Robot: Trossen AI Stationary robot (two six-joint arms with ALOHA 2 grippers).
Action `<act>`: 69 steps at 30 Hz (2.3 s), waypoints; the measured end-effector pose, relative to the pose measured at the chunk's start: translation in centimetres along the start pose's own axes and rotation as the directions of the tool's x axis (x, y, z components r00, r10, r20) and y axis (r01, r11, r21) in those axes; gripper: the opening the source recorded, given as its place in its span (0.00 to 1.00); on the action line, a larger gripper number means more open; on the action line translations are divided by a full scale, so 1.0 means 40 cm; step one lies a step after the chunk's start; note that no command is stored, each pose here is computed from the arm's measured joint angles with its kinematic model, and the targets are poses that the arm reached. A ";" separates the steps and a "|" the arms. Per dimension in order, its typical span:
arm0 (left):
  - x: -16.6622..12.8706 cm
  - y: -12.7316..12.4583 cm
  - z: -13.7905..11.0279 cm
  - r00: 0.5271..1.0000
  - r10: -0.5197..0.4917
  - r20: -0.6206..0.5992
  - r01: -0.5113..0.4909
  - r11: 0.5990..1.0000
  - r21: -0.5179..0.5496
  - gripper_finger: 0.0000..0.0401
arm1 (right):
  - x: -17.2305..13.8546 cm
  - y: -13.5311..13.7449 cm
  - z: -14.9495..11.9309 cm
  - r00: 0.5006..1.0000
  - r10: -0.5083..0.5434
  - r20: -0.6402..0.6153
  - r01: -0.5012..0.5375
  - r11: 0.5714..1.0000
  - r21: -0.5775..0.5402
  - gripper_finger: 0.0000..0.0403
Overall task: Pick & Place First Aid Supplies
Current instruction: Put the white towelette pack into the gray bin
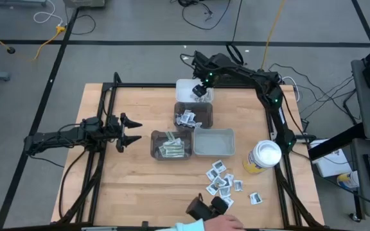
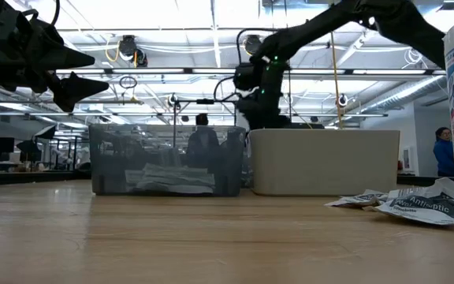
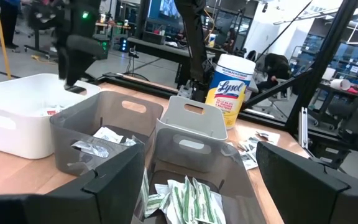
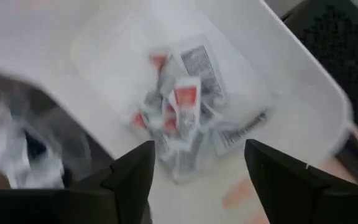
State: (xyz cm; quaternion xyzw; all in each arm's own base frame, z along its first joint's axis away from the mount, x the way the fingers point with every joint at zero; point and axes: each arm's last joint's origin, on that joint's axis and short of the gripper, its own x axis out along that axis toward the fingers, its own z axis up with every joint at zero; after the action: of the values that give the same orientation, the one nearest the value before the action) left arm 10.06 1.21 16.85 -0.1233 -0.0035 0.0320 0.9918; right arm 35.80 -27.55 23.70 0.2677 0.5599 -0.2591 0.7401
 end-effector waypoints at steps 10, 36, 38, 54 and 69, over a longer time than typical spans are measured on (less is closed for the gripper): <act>0.000 0.000 0.000 1.000 -0.004 -0.001 0.004 1.000 0.003 0.77 | -0.119 -0.022 -0.075 0.987 -0.026 -0.160 -0.016 0.968 -0.252 0.59; 0.000 0.000 0.000 1.000 -0.001 0.000 0.001 1.000 0.001 0.77 | -0.199 0.230 -0.630 0.961 -0.174 -0.215 0.050 0.874 -0.483 0.58; 0.000 0.000 0.000 1.000 -0.001 0.000 0.001 1.000 0.001 0.77 | -0.205 0.266 -0.661 0.964 -0.156 -0.216 0.030 0.868 -0.496 0.58; 0.000 0.000 0.000 1.000 -0.002 -0.001 0.002 1.000 0.000 0.77 | -0.198 0.475 -0.932 0.956 -0.185 -0.228 -0.006 0.765 -0.644 0.58; 0.000 0.000 0.000 1.000 -0.002 -0.001 0.002 1.000 0.000 0.77 | -0.140 0.550 -1.006 0.968 -0.150 -0.204 -0.038 0.710 -0.703 0.57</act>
State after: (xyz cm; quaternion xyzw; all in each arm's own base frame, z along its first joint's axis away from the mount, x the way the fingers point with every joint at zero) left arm 10.06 1.20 16.84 -0.1234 -0.0032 0.0311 0.9919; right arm 21.74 16.43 22.21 -0.0205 0.7111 -0.0145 0.7026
